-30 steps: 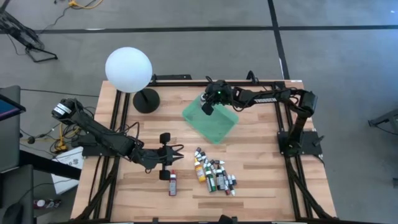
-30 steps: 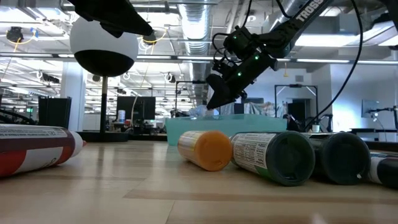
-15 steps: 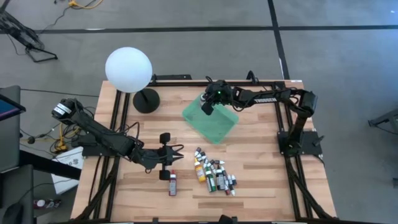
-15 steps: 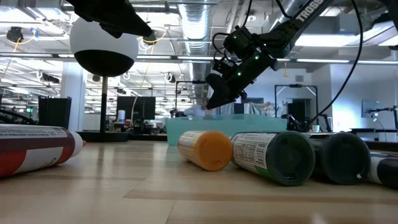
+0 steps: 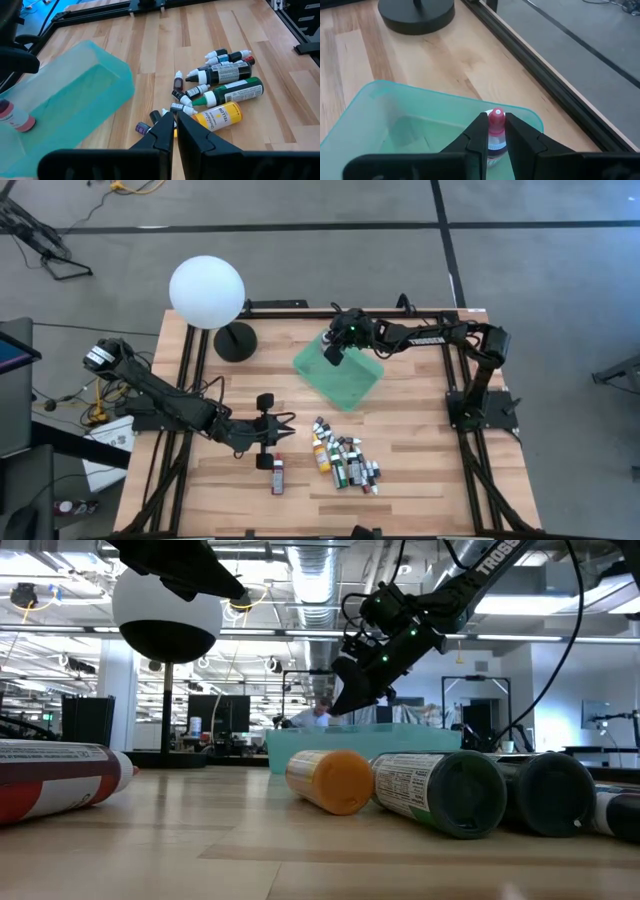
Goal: Pick & Place food coloring
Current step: Put the large pink food coloring bottle into the green bin, then put the large red food coloring bottle into the green bin
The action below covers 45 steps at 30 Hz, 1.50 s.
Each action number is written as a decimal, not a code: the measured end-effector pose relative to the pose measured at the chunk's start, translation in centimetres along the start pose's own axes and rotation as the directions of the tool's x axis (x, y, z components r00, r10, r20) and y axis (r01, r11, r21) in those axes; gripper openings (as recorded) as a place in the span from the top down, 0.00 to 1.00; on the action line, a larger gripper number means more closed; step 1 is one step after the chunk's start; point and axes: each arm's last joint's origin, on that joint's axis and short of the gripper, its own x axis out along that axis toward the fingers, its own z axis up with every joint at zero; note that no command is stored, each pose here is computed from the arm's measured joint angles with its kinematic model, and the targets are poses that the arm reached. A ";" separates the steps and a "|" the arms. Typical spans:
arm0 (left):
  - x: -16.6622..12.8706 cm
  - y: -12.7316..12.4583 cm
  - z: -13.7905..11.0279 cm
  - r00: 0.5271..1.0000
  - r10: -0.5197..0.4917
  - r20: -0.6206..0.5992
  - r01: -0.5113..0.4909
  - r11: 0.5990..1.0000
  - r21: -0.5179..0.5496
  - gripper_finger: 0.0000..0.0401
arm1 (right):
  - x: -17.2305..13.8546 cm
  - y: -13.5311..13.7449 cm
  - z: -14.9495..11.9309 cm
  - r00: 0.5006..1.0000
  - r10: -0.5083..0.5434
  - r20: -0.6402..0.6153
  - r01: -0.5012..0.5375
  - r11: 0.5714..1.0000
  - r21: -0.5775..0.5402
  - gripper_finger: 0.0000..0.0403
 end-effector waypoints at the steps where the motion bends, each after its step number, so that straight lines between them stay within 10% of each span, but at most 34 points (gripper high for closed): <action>1: 0.0 0.0 0.0 1.000 0.000 0.000 0.000 1.000 0.000 0.96 | 0.0 0.0 0.0 1.000 0.005 0.000 -0.005 1.000 0.000 0.87; 22: 0.0 0.0 -0.1 1.000 0.001 -0.008 -0.001 1.000 0.005 0.96 | -0.5 -0.1 0.3 1.000 0.010 0.005 -0.010 1.000 0.004 0.66; 33: 0.0 0.0 0.0 1.000 -0.007 -0.003 0.007 1.000 -0.023 0.96 | -6.0 -0.2 3.2 0.998 -0.001 0.069 0.001 1.000 -0.011 0.57; 45: -0.6 -1.6 -0.9 0.919 -0.375 -0.119 0.310 0.877 -0.368 0.96 | -16.5 3.7 4.8 0.983 0.144 0.117 -0.132 0.986 -0.106 0.54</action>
